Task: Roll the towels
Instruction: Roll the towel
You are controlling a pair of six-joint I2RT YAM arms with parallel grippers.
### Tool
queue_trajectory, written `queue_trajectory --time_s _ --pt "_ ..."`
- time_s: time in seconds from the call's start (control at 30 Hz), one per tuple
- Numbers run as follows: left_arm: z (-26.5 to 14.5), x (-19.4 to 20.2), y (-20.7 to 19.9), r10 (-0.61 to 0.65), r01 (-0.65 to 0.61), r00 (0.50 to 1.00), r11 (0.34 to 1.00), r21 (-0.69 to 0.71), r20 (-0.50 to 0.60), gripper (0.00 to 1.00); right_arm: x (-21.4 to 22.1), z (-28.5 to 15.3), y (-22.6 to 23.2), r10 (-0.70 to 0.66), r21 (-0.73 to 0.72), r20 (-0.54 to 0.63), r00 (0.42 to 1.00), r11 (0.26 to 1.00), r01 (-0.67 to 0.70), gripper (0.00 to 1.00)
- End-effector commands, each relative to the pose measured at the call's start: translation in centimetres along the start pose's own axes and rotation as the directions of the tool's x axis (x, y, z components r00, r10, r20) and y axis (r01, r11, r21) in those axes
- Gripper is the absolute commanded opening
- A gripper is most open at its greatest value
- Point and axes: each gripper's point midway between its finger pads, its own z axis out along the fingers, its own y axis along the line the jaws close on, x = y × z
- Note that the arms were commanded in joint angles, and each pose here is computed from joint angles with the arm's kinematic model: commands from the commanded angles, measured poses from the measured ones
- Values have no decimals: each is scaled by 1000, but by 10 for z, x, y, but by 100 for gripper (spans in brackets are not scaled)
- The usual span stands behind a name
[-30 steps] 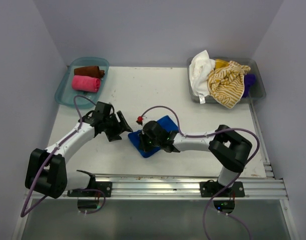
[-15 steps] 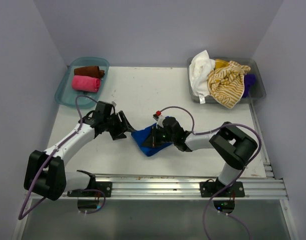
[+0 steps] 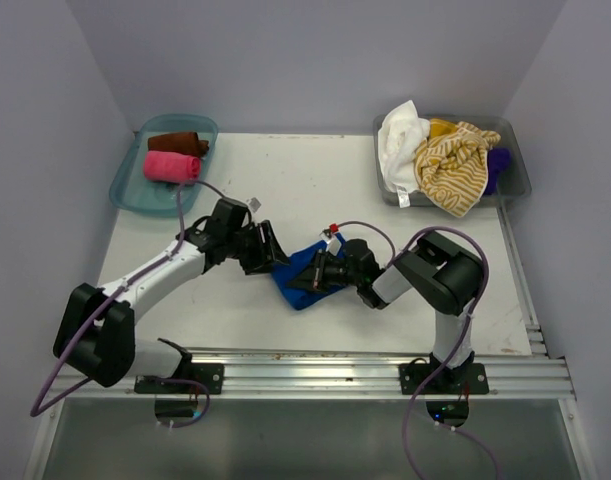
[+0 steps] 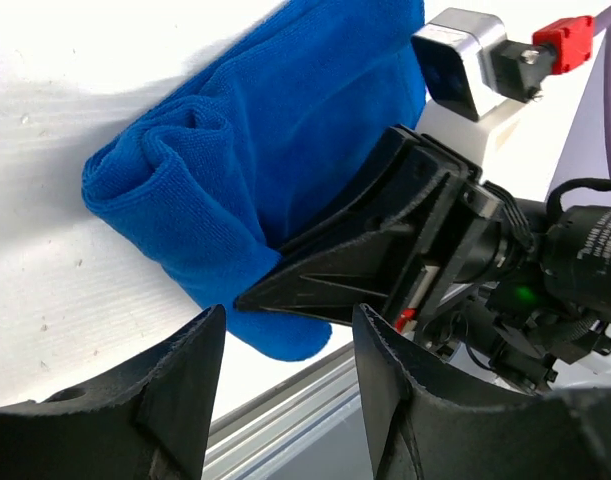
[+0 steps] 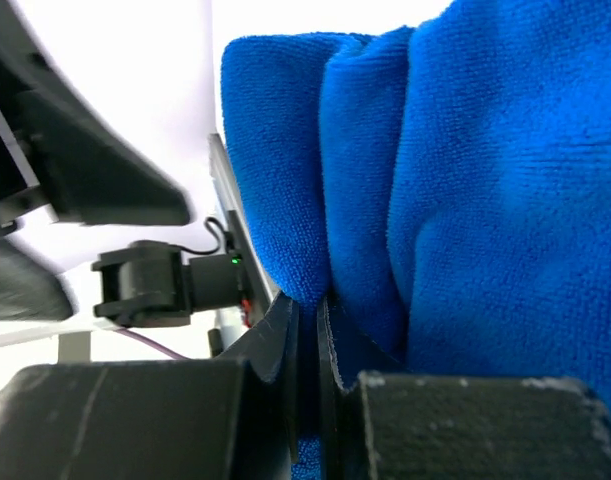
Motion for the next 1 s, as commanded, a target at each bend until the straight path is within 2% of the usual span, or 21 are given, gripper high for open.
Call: queue_trajectory --time_s 0.0,0.33,0.97 --pt "2 -14 -19 73 -74 997 995 63 27 57 -7 -5 20 -6 -92 23 1000 996 8 0" --pt "16 -18 -22 100 -101 995 991 92 16 56 -12 -14 20 57 -152 50 997 987 -49 0" --pt "51 -28 -26 137 -134 990 982 131 -13 55 -14 -25 -6 146 -161 89 985 978 -130 0"
